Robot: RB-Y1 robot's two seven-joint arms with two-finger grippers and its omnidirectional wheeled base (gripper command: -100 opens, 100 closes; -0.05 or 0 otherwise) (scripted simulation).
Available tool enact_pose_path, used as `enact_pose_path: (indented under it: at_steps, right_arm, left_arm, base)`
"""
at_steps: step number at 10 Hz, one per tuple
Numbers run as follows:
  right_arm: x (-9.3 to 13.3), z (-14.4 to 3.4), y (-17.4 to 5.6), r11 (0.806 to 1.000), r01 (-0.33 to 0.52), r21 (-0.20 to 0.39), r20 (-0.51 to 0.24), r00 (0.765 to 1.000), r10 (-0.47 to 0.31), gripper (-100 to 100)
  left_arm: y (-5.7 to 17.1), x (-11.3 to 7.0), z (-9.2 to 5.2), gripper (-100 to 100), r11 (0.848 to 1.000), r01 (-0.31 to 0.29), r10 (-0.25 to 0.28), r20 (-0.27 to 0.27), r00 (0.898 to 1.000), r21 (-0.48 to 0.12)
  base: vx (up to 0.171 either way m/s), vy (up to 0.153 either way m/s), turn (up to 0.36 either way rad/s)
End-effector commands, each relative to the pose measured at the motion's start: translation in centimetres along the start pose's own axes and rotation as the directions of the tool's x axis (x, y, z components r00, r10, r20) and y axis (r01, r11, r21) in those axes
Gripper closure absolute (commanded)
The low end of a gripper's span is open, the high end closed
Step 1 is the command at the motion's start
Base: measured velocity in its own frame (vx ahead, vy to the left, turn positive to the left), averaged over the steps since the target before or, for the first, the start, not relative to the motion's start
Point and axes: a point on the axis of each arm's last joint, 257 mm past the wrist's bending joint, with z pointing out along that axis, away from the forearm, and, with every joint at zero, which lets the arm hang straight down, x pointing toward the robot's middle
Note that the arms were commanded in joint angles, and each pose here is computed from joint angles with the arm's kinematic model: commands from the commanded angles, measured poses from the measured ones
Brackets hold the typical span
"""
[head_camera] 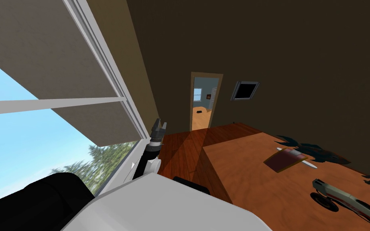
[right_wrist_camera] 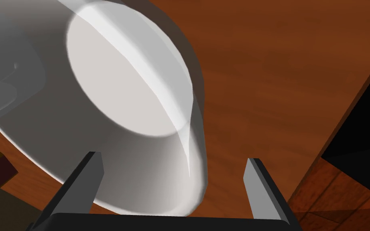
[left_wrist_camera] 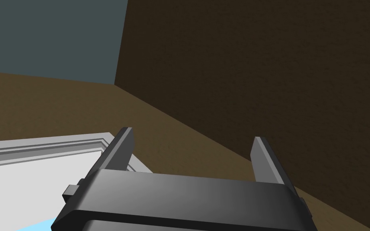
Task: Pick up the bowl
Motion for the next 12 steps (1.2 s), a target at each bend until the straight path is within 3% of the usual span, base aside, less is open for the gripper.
enact_pose_path:
  at_steps: [1, 2, 6, 7, 8, 11, 12]
  right_arm:
    - [0.0, 0.0, 0.0, 1.000, 0.000, 0.000, 0.000, 1.000, 0.000, -100]
    - [0.0, 0.0, 0.0, 1.000, 0.001, 0.001, 0.000, 1.000, -0.001, 100]
    - [0.0, 0.0, 0.1, 1.000, 0.000, -0.001, -0.001, 1.000, 0.000, 100]
    - [0.0, 0.1, 0.1, 1.000, 0.000, -0.001, -0.001, 1.000, 0.000, 0]
    - [-0.1, -0.7, -0.6, 1.000, 0.006, 0.001, 0.003, 1.000, -0.006, 100]
    - [-0.3, -1.2, -1.0, 1.000, 0.010, 0.002, 0.004, 1.000, -0.010, 100]
    - [-0.3, -1.3, -1.0, 1.000, 0.009, 0.000, 0.004, 1.000, -0.009, 0]
  left_arm:
    - [0.0, 0.0, 0.0, 0, 1.000, 0.000, 0.000, 0.000, 1.000, 0.000]
    - [0.0, 0.0, 0.0, 0, 1.000, 0.000, 0.000, 0.000, 1.000, 0.000]
    - [0.0, 0.0, 0.0, 0, 1.000, 0.000, 0.000, 0.000, 1.000, 0.000]
    - [0.0, 0.0, 0.0, 0, 1.000, 0.000, 0.000, 0.000, 1.000, 0.000]
    - [0.0, 0.0, 0.0, 0, 1.000, 0.000, 0.000, 0.000, 1.000, 0.000]
    - [0.0, 0.0, 0.0, 0, 1.000, 0.000, 0.000, 0.000, 1.000, 0.000]
    - [0.0, 0.0, 0.0, 0, 1.000, 0.000, 0.000, 0.000, 1.000, 0.000]
  base:
    - [0.011, -0.016, 0.008]
    - [0.000, 0.000, 0.000]
    - [0.000, 0.002, -0.002]
    - [0.000, 0.000, 0.000]
    - [-0.012, 0.031, -0.038]
    - [-0.018, 0.031, -0.032]
    - [0.000, 0.000, 0.000]
